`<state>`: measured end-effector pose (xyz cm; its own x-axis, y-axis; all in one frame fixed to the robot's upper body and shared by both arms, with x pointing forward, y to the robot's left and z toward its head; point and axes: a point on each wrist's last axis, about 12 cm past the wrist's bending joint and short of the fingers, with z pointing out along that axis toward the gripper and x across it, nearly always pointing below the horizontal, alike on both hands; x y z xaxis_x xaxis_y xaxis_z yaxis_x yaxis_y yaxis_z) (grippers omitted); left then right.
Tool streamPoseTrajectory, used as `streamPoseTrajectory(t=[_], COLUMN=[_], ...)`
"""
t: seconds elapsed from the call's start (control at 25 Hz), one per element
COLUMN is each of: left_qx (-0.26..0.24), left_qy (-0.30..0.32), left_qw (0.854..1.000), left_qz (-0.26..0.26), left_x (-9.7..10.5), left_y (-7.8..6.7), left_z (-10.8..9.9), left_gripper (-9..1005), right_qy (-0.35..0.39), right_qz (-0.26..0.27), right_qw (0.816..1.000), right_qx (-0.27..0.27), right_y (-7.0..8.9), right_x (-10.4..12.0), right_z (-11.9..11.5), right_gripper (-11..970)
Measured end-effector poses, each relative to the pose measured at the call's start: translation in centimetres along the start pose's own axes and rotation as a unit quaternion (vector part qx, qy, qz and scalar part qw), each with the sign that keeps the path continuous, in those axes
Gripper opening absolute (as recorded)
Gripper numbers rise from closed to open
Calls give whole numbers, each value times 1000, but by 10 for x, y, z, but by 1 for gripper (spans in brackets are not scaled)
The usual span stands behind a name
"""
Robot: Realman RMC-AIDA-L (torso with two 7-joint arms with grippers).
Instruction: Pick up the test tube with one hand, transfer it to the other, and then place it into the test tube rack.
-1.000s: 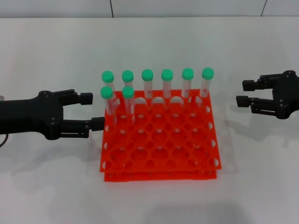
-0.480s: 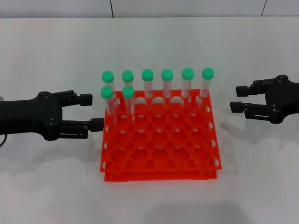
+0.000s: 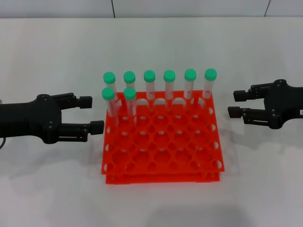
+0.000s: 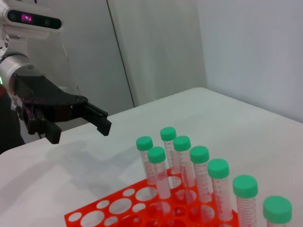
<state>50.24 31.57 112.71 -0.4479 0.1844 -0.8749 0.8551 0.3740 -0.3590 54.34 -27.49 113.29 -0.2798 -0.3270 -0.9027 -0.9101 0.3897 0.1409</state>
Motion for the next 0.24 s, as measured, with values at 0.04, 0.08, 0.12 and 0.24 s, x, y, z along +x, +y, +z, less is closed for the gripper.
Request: streamPoseTrajectory(t=[0.04, 0.08, 0.12, 0.24], left_qx=[0, 0, 0, 1], left_qy=[0, 0, 0, 0], left_qw=[1000, 1000, 1000, 1000], left_qz=[0, 1, 1, 2], left_x=[0, 0, -1, -2], left_y=[0, 0, 0, 0], left_z=[0, 0, 0, 1], left_gripper=[890, 890, 890, 890], right_qy=[0, -1, -1, -1], right_qz=[0, 0, 0, 0], right_qw=[1000, 1000, 1000, 1000], right_qx=[0, -1, -1, -1], right_y=[0, 0, 0, 1], right_x=[0, 0, 0, 0], right_z=[0, 0, 1, 1], right_gripper=[453, 453, 453, 453])
